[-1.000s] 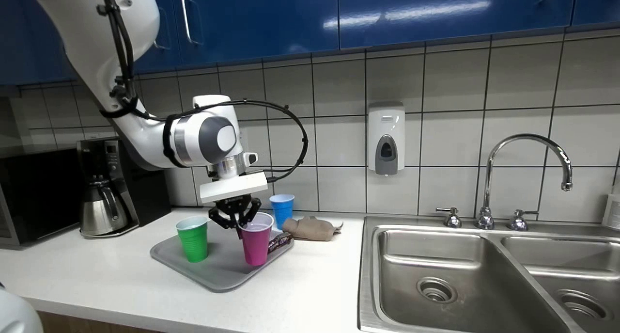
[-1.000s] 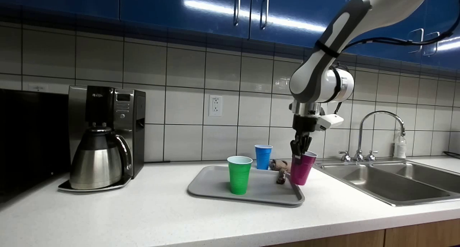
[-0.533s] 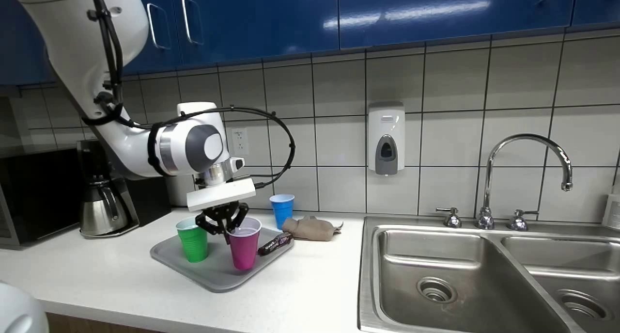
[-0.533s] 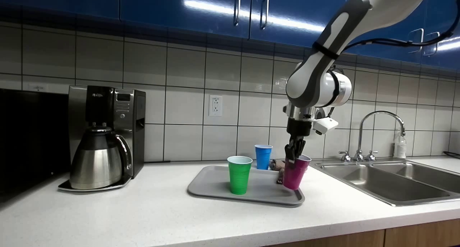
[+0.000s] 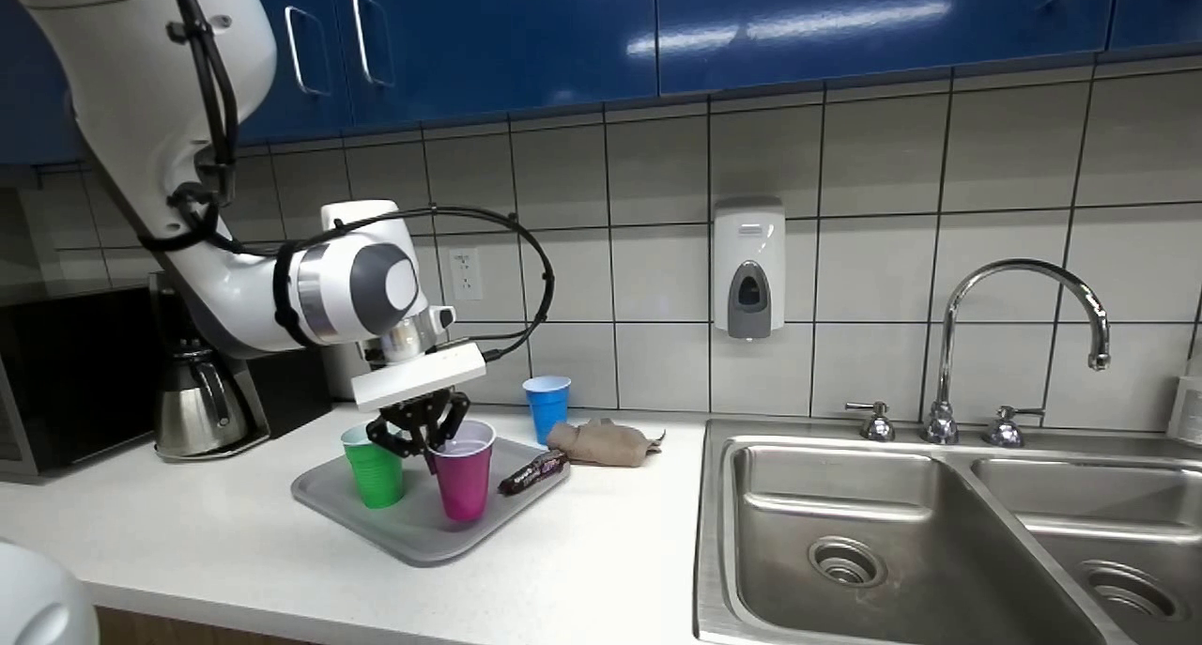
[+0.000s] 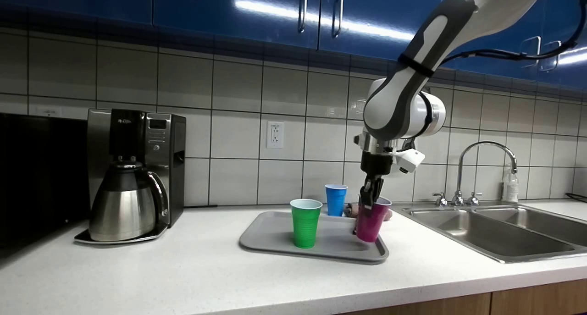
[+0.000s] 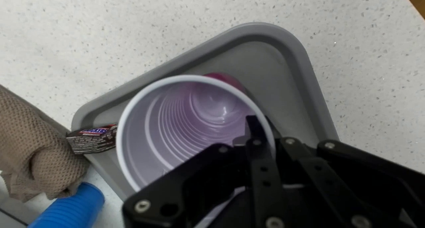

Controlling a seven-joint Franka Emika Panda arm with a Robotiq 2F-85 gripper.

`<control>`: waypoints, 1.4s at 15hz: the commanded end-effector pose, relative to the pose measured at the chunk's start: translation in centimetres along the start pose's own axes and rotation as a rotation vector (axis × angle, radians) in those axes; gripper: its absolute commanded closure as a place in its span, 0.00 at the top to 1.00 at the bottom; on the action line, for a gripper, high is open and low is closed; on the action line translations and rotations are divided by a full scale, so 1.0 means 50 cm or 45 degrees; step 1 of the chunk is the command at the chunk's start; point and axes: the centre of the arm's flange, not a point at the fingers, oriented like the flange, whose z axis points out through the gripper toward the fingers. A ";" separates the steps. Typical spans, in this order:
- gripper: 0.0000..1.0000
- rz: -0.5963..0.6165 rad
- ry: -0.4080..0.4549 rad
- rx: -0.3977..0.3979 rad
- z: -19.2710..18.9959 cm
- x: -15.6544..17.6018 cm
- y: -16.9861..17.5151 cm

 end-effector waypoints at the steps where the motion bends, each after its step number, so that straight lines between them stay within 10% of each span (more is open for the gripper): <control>1: 0.01 -0.044 -0.002 -0.030 -0.009 0.012 -0.014; 21: 0.01 -0.058 -0.136 -0.035 0.021 0.058 -0.030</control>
